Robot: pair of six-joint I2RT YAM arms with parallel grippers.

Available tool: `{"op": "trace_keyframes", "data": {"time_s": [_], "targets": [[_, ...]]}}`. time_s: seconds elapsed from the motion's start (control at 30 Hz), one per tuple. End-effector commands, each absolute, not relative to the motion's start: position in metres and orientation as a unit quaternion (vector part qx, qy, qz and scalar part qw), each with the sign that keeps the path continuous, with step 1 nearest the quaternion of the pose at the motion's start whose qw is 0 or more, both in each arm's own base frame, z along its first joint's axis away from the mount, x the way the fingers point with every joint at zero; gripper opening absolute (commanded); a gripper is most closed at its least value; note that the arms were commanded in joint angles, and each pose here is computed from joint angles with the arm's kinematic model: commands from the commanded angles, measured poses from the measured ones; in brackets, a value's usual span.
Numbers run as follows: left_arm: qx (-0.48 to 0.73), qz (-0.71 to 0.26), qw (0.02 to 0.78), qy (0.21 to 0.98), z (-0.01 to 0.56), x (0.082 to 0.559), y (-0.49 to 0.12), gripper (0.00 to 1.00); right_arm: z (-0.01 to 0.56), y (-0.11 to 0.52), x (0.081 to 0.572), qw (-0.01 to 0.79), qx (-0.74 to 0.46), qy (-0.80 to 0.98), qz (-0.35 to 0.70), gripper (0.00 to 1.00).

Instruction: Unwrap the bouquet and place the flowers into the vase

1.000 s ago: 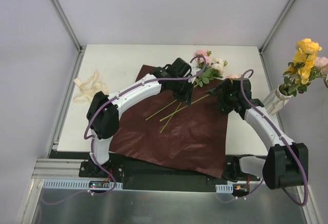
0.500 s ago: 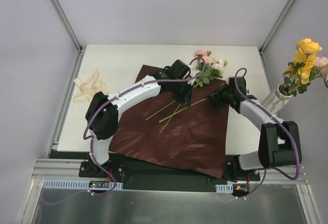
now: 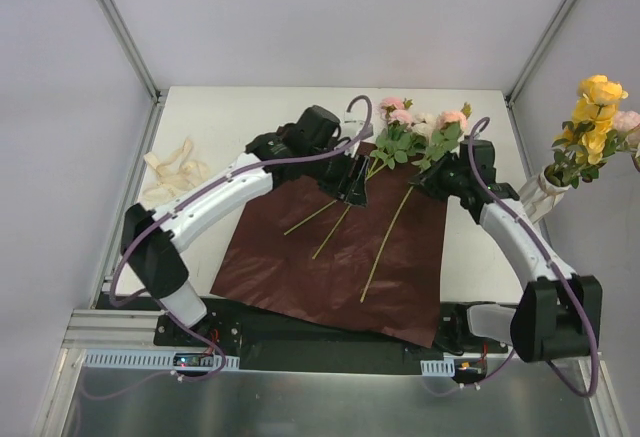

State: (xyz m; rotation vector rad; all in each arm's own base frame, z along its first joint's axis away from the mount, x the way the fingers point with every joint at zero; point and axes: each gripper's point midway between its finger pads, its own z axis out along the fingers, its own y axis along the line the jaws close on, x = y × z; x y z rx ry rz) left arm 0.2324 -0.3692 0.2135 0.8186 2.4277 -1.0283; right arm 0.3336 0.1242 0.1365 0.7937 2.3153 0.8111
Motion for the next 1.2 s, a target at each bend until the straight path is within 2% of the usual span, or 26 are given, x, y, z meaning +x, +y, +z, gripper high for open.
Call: {"op": "trace_keyframes", "data": {"time_s": [0.0,0.23,0.43,0.6,0.77,0.87,1.17], "targets": [[0.306,-0.415,0.245,0.821,0.276,0.221,-0.347,0.55,0.206,0.109,0.327,0.396,0.171,0.860,0.270,0.00],[0.323,-0.461,0.260,0.785,0.313,0.210,-0.328,0.66,0.295,0.106,0.278,0.545,-0.007,0.796,0.263,0.00],[0.334,-0.452,0.247,0.789,0.294,0.209,-0.324,0.67,0.366,0.097,0.229,0.670,-0.126,0.700,0.212,0.00],[0.330,-0.445,0.224,0.802,0.271,0.205,-0.320,0.67,0.433,0.033,0.204,0.748,-0.068,0.658,0.050,0.01],[0.334,-0.448,0.228,0.797,0.273,0.200,-0.317,0.68,0.478,-0.045,0.189,0.757,0.038,0.638,-0.138,0.00],[0.330,-0.434,0.244,0.802,0.273,0.204,-0.312,0.68,0.509,-0.077,0.179,0.769,0.104,0.596,-0.205,0.01],[0.332,-0.423,0.271,0.798,0.281,0.203,-0.305,0.69,0.582,-0.094,0.185,0.811,0.131,0.497,-0.279,0.00]]}}
